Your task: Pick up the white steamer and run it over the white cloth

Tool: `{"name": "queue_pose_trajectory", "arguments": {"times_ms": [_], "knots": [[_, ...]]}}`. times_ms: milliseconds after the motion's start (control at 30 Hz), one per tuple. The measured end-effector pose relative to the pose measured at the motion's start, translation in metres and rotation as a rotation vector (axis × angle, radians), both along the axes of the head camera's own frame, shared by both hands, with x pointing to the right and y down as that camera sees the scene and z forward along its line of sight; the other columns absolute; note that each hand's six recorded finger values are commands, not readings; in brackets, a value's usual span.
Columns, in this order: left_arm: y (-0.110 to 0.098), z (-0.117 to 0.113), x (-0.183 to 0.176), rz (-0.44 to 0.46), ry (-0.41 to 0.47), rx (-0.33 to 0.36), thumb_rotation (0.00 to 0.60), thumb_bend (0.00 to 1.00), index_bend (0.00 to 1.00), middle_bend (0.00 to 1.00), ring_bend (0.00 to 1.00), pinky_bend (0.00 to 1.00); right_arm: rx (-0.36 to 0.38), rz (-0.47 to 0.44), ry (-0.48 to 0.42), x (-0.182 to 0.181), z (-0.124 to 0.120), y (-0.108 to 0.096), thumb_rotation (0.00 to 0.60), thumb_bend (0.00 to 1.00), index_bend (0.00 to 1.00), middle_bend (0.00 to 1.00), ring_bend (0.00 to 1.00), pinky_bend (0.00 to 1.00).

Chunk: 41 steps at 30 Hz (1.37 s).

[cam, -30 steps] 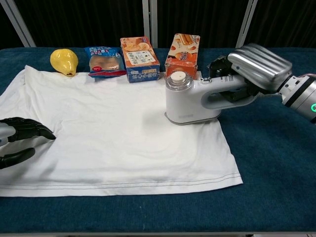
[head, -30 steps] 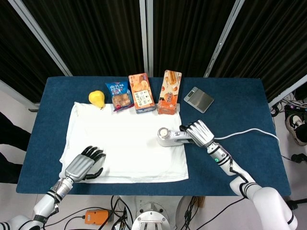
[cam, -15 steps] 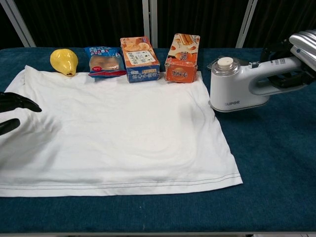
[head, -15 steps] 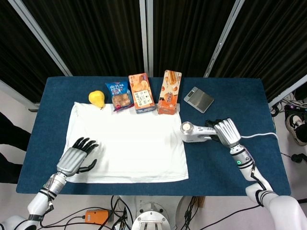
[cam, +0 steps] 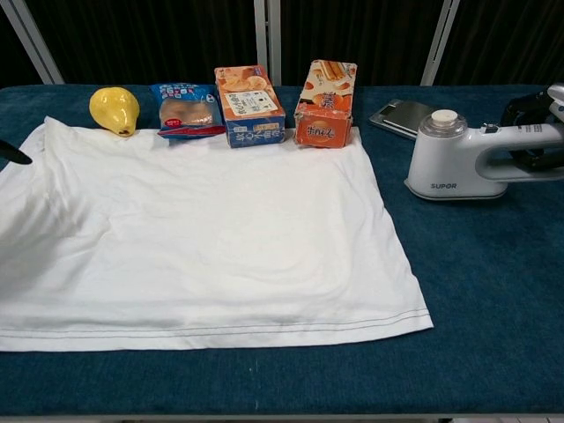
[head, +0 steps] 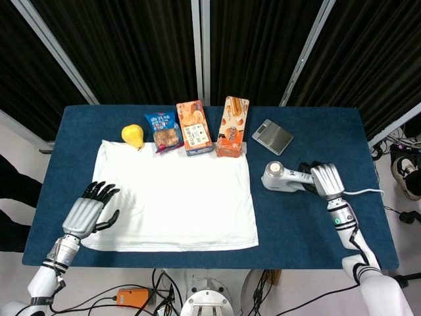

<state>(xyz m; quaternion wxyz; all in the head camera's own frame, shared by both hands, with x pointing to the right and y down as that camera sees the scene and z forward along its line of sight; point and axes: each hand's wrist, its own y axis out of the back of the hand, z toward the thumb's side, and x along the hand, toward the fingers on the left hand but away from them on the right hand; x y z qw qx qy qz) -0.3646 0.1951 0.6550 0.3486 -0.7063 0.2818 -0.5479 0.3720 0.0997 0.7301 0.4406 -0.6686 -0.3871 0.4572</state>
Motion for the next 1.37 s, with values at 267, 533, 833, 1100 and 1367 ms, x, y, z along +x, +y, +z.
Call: {"name": "queue_pose_trajectory", "arguments": {"times_ms": [267,533,833,1100,1367], "knots": [[-0.002,-0.008,-0.018,-0.046,-0.03,0.019,0.0,0.31,0.14,0.1,0.0,0.0,-0.058,0.047,0.049,0.014,0.006,-0.001,0.6,0.14,0.01,0.22,0.08,0.22],[-0.005,-0.019,-0.039,-0.105,-0.059,0.043,0.0,0.31,0.14,0.1,0.0,0.0,-0.092,0.088,0.021,0.023,-0.013,-0.002,0.6,0.04,0.0,0.15,0.01,0.15],[-0.008,-0.035,-0.071,-0.19,-0.103,0.079,0.0,0.31,0.14,0.1,0.0,0.0,-0.129,0.127,0.003,0.039,-0.063,0.0,0.6,0.03,0.0,0.15,0.06,0.23],[-0.001,-0.061,-0.108,-0.298,-0.145,0.144,0.001,0.31,0.14,0.1,0.0,0.0,-0.06,0.232,0.007,0.076,-0.133,0.022,0.6,0.03,0.04,0.15,0.09,0.26],[0.022,-0.085,-0.137,-0.391,-0.178,0.196,0.029,0.31,0.14,0.1,0.0,0.0,-0.041,0.342,0.034,0.106,-0.177,0.065,0.6,0.03,0.04,0.15,0.07,0.23]]}}
